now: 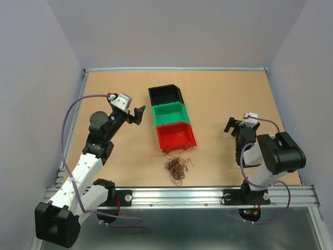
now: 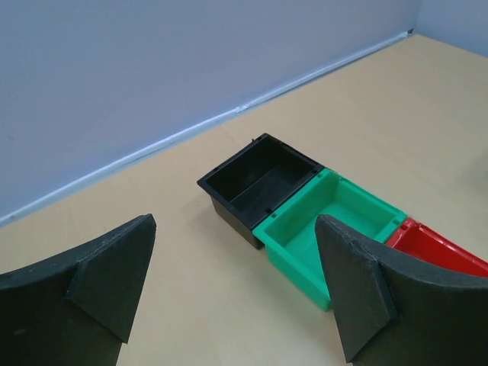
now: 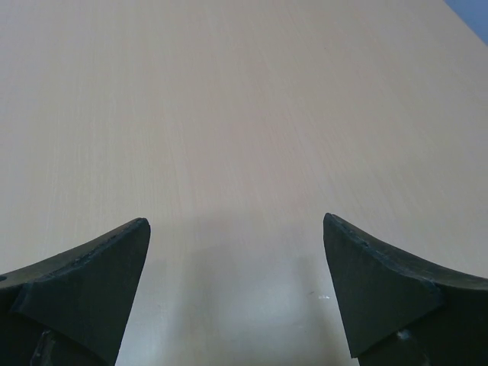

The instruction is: Untangle the cables

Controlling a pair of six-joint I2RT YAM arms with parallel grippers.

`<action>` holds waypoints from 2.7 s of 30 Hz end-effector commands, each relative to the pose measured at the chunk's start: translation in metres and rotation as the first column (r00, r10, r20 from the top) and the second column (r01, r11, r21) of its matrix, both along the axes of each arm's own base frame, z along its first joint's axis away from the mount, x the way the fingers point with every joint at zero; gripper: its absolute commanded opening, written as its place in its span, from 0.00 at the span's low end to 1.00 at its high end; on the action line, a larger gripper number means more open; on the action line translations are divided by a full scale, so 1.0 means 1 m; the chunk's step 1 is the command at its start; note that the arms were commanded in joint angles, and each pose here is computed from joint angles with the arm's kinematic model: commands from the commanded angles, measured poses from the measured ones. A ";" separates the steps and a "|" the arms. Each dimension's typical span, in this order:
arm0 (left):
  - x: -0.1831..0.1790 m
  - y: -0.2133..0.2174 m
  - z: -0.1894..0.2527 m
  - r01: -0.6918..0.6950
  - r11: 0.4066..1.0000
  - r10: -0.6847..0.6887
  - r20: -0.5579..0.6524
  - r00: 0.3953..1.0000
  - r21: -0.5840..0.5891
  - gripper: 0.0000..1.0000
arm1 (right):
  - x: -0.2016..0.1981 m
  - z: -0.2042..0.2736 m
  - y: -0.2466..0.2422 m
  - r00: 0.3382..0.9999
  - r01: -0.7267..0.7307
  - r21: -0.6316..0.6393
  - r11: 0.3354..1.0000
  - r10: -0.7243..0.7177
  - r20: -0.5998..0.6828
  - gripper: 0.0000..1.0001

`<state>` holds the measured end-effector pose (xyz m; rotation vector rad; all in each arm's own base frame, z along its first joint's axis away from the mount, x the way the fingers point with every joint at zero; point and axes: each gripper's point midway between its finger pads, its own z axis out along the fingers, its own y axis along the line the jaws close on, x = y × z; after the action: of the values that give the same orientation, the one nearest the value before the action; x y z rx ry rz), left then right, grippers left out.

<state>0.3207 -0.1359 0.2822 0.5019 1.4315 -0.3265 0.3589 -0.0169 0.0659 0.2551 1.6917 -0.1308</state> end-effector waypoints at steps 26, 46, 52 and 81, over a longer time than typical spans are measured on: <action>0.060 -0.060 -0.143 0.027 0.999 -0.034 -0.680 0.733 -0.021 0.91 | -0.025 0.098 0.088 0.969 -0.226 0.415 0.881 0.248 0.002 0.99; 0.190 0.044 -0.161 -0.023 0.989 0.118 -0.686 0.718 0.147 0.00 | -0.032 0.082 0.130 0.871 -0.444 0.399 0.802 0.490 -0.016 0.91; 0.233 0.101 -0.157 -0.102 0.966 0.227 -0.600 0.767 0.236 0.15 | -0.061 0.080 0.204 0.673 -0.682 0.342 0.647 0.738 -0.053 1.00; 0.103 0.011 0.046 -0.011 1.000 0.013 -0.224 0.975 0.008 0.99 | -0.192 0.068 0.417 0.308 -0.947 -0.002 0.321 0.909 -0.279 0.01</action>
<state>0.4438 -0.0891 0.3027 0.4153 1.7626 -0.2902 0.1147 0.4164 0.0431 -1.3467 1.9641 0.7307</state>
